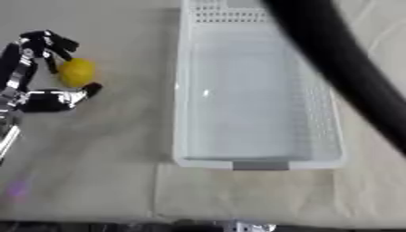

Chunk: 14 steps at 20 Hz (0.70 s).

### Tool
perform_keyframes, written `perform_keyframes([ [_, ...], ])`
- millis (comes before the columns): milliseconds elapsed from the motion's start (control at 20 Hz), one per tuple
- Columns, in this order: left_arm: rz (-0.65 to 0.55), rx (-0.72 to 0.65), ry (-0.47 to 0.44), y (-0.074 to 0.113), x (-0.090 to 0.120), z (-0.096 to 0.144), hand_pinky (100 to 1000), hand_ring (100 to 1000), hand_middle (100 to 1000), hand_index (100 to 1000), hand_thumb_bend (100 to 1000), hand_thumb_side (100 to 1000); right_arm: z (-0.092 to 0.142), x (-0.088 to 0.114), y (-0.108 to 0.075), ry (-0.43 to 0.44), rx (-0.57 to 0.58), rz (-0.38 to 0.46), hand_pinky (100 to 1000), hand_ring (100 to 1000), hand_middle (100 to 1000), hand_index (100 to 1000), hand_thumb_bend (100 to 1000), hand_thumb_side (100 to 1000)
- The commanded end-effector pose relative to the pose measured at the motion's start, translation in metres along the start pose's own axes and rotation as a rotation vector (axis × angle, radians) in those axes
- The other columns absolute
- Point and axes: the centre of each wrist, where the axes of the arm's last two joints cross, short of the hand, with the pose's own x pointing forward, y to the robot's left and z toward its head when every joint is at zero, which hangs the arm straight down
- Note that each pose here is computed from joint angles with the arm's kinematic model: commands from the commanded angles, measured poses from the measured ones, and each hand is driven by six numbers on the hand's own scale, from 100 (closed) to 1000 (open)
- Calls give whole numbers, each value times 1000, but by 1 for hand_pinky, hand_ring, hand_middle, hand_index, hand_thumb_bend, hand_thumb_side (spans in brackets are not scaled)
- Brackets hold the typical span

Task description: Pick up objects on the table and place them in the box.

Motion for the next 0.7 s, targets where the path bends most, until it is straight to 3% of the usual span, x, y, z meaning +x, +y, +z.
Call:
perform_keyframes([
  [50, -107, 1, -37, 19, -8, -7, 317, 539, 576, 712, 594, 403, 2, -6, -11, 19, -25, 7, 510, 621, 673, 716, 100, 922],
  [350, -217, 13, -81, 38, -12, -19, 333, 545, 582, 711, 627, 380, 2, -6, -13, 19, -31, 12, 510, 621, 673, 716, 100, 923],
  [700, -239, 16, -84, 40, -13, -19, 333, 545, 580, 707, 607, 394, 1, -4, -13, 15, -31, 17, 510, 621, 673, 717, 100, 923],
])
